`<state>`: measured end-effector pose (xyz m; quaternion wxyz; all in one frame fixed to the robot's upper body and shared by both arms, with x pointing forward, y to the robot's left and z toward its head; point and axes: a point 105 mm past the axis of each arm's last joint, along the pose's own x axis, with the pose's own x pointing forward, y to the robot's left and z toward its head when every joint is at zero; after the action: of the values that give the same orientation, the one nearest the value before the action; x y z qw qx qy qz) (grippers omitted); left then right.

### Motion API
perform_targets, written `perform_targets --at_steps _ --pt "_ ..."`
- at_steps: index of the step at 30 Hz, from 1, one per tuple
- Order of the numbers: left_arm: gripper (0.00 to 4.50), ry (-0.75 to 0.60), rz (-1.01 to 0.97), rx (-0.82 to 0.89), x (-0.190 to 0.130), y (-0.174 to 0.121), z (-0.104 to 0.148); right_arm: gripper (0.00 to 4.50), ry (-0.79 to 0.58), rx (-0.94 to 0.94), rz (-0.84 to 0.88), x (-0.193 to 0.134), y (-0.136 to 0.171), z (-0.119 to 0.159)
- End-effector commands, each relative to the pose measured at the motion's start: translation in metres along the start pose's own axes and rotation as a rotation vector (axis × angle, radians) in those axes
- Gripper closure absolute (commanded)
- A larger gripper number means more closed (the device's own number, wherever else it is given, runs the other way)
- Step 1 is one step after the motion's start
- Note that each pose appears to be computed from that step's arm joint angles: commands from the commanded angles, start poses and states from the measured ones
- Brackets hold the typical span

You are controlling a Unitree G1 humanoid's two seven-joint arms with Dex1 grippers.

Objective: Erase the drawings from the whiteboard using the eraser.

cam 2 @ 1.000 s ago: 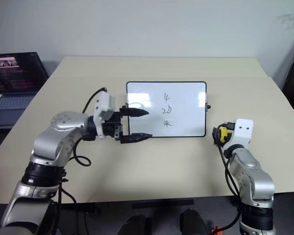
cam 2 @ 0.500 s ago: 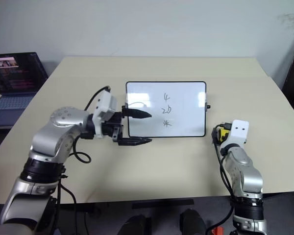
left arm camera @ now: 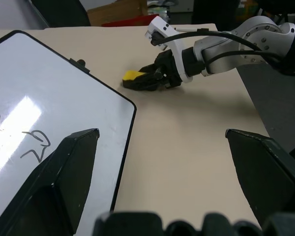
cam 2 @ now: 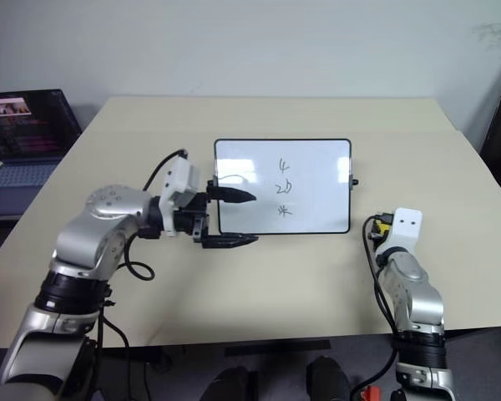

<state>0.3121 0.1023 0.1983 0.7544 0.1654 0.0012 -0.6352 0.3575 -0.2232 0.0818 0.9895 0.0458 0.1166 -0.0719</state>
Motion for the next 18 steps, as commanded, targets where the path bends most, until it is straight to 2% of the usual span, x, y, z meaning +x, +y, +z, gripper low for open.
perform_targets --at_steps 1,10,16,18 --pt "0.00 -0.018 0.023 0.040 -0.004 0.001 0.009 3.08 -0.072 0.028 -0.009 -0.001 -0.002 0.019" --pt "0.00 -0.019 0.027 0.031 -0.003 -0.001 0.006 3.08 -0.074 0.021 -0.004 -0.003 -0.005 0.019" --pt "0.00 -0.019 0.027 0.031 -0.002 -0.002 0.004 1.03 -0.122 0.027 0.002 -0.003 -0.004 0.030" --pt "0.00 -0.019 0.026 0.031 -0.002 -0.003 0.004 1.03 -0.127 0.023 -0.001 -0.002 -0.004 0.032"
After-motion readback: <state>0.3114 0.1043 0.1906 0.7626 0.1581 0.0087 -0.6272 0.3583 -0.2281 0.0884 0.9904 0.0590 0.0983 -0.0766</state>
